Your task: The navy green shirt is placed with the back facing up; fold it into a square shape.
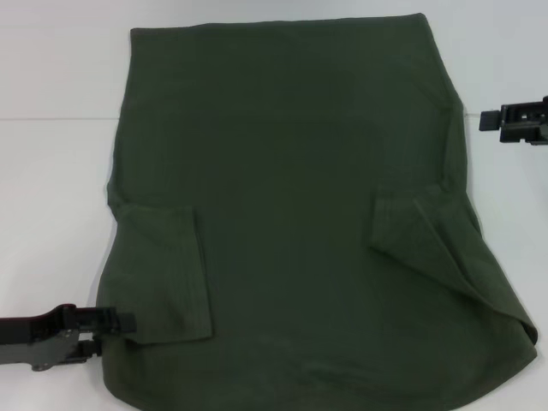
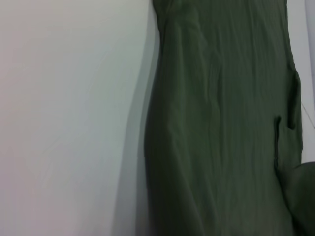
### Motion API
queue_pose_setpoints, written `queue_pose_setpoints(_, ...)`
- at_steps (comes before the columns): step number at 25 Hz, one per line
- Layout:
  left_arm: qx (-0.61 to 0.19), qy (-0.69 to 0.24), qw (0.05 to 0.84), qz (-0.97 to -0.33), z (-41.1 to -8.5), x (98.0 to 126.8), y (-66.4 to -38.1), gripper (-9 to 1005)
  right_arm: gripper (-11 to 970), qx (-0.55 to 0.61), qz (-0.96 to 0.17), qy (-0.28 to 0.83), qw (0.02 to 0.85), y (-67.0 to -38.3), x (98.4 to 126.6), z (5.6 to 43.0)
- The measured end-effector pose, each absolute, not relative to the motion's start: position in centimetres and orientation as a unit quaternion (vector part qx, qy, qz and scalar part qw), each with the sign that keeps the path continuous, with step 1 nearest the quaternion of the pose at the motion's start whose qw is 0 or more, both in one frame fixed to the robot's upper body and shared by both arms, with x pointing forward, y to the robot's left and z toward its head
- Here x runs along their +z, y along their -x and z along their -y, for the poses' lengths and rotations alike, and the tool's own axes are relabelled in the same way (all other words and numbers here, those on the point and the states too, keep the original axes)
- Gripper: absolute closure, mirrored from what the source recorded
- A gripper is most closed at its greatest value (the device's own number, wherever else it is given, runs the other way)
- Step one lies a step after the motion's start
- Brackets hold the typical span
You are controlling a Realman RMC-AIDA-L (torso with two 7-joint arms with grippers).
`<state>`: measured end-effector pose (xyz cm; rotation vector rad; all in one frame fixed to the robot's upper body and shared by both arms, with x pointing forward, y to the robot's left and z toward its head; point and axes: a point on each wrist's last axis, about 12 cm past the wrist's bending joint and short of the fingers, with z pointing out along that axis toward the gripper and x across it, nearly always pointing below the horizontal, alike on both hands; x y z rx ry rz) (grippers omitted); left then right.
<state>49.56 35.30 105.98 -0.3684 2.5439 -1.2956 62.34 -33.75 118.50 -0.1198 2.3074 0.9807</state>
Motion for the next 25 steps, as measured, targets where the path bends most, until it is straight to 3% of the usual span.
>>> queue_pose_setpoints(2,-0.442,0.127,0.134,-0.878,-35.4,105.9,-49.6,404,352,0.372,-0.875,0.055,0.306,-62.0,118.5,33.9)
queue_pose_setpoints(14,-0.483,0.056,0.177,-0.855,-34.8,107.0,-49.7,645,356,0.296,-0.927,0.06,0.223,-56.8,116.3,39.2)
queue_pose_setpoints(17,-0.494,0.045,0.185,-0.848,-34.6,107.4,-49.9,785,357,0.285,-0.936,0.056,0.199,-55.5,115.5,40.2)
queue_pose_setpoints(22,-0.497,0.038,0.185,-0.847,-34.4,107.7,-50.2,963,357,0.282,-0.942,0.058,0.172,-54.6,114.0,40.1)
queue_pose_setpoints(25,-0.498,0.038,0.185,-0.847,-34.4,107.7,-50.3,962,357,0.292,-0.94,0.07,0.162,-54.9,113.3,38.9)
